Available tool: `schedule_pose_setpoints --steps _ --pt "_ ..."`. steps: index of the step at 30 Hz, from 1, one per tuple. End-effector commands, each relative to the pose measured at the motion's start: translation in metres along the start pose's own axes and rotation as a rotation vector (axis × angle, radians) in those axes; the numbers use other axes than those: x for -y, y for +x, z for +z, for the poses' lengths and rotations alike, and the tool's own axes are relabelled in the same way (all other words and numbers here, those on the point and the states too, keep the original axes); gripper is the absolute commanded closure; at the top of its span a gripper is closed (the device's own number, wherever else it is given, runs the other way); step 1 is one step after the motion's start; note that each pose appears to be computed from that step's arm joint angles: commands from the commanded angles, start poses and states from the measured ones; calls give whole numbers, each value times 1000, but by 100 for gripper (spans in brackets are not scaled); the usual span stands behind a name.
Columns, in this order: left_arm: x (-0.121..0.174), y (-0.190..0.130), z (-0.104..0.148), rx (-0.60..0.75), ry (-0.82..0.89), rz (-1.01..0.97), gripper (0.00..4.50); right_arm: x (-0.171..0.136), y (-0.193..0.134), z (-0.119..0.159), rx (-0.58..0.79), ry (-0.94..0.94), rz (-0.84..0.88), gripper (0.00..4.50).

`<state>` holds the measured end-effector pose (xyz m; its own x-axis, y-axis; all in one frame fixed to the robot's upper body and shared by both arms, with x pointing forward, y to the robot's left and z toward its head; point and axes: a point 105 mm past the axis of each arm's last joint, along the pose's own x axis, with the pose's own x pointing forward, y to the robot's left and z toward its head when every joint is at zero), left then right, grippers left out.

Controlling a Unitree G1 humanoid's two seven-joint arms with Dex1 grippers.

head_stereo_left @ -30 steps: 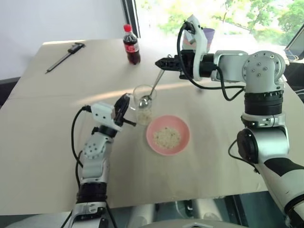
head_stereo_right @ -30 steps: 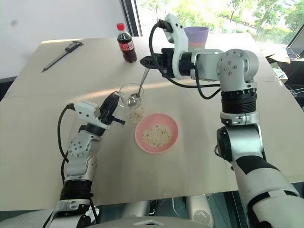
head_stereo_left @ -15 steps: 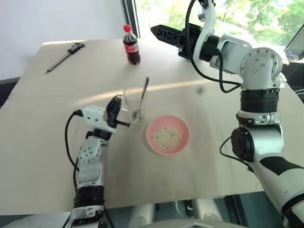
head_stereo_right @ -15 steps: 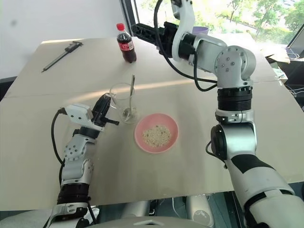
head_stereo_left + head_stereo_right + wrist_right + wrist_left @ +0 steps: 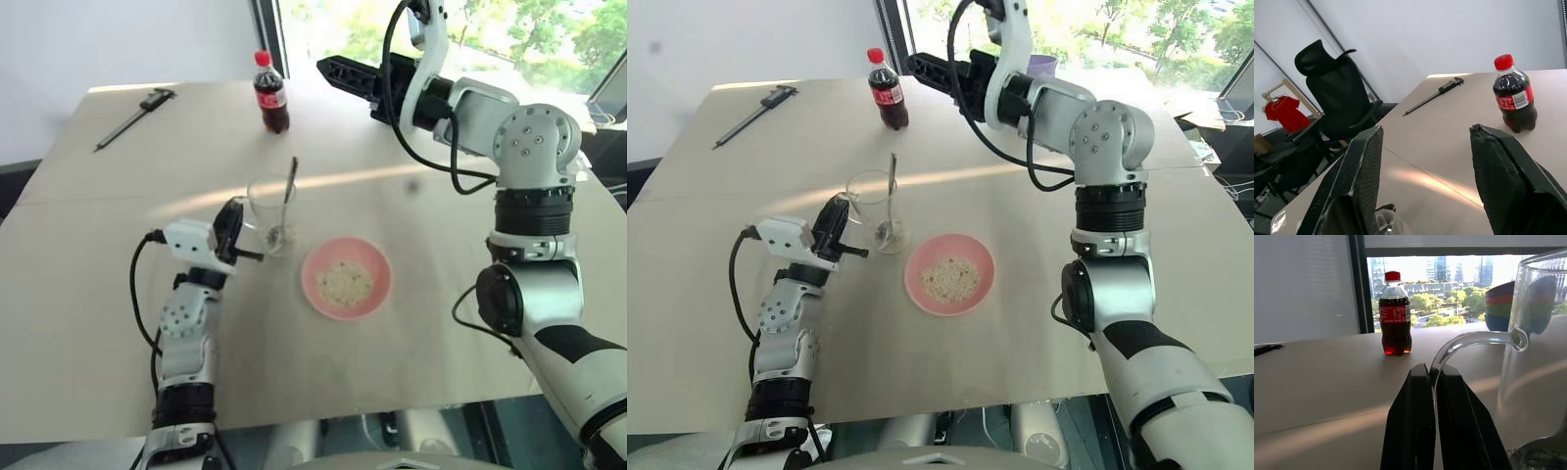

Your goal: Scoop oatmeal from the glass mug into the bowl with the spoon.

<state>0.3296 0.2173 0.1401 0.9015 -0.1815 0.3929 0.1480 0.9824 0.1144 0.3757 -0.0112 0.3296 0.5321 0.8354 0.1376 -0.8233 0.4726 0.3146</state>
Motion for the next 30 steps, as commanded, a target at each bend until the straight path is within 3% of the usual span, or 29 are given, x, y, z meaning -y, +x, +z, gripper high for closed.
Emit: schedule_pose_setpoints --steps 1,11,14,18,30 --pt "-1 -4 3 23 28 -1 450 -10 -4 15 55 -42 27 169" --pt "-2 -8 -1 15 34 -5 450 -10 -4 12 50 -34 30 169" --pt "0 -9 -2 16 24 -19 352 -10 -4 12 50 -34 31 164" --pt "-2 -11 -2 17 34 -8 170 -11 -4 12 50 -33 32 164" --pt "6 -29 12 9 29 -67 170 -11 -9 2 25 -36 52 164"
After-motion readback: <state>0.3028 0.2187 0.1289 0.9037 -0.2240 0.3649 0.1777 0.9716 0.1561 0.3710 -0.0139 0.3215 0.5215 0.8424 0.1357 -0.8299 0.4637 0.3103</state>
